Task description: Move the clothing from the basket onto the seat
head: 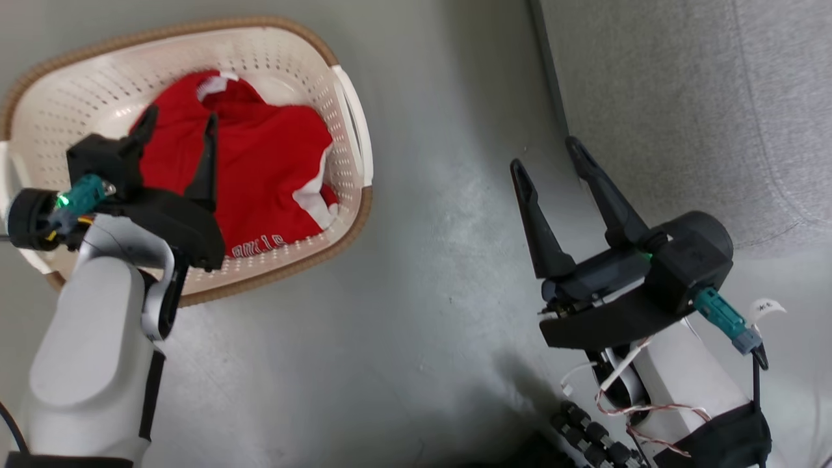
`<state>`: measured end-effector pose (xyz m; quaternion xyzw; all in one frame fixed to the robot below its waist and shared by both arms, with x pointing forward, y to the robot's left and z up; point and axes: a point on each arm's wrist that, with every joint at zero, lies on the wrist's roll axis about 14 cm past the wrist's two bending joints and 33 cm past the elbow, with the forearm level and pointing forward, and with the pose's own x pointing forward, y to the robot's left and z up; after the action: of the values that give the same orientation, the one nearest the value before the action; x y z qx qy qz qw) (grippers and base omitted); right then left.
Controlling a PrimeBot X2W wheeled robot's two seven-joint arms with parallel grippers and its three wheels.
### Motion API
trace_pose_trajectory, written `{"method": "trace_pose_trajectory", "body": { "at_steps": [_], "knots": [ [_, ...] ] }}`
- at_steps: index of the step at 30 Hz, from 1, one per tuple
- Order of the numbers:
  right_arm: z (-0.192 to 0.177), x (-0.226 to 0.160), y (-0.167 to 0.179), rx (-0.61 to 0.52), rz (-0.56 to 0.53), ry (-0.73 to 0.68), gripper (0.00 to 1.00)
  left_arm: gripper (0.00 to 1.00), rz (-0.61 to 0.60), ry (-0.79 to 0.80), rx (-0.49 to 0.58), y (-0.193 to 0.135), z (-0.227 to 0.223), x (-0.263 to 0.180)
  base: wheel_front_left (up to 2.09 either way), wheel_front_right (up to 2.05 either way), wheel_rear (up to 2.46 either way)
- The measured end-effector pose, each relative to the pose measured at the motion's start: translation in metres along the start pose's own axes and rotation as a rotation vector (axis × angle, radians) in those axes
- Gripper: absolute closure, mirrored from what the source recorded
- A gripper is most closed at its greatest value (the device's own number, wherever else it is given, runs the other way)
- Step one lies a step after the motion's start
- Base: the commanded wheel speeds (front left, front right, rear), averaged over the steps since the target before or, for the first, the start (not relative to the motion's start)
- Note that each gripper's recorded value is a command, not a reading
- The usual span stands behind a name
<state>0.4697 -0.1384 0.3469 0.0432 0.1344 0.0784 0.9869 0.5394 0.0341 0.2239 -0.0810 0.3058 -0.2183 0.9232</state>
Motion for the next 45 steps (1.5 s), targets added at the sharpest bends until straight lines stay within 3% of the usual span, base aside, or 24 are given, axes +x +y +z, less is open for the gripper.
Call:
{"method": "trace_pose_trajectory", "body": {
  "at_steps": [15,45],
  "knots": [
    [-0.052,0.008,-0.004,0.021,-0.005,0.121,0.0,0.0,0.055,0.242,0.03,0.035,-0.075,0.03,0.0,0.0,0.0],
    [-0.106,0.008,-0.003,0.063,-0.02,0.244,0.0,0.0,0.09,0.401,0.031,0.068,-0.127,0.071,0.0,0.0,0.0]
  ]
}}
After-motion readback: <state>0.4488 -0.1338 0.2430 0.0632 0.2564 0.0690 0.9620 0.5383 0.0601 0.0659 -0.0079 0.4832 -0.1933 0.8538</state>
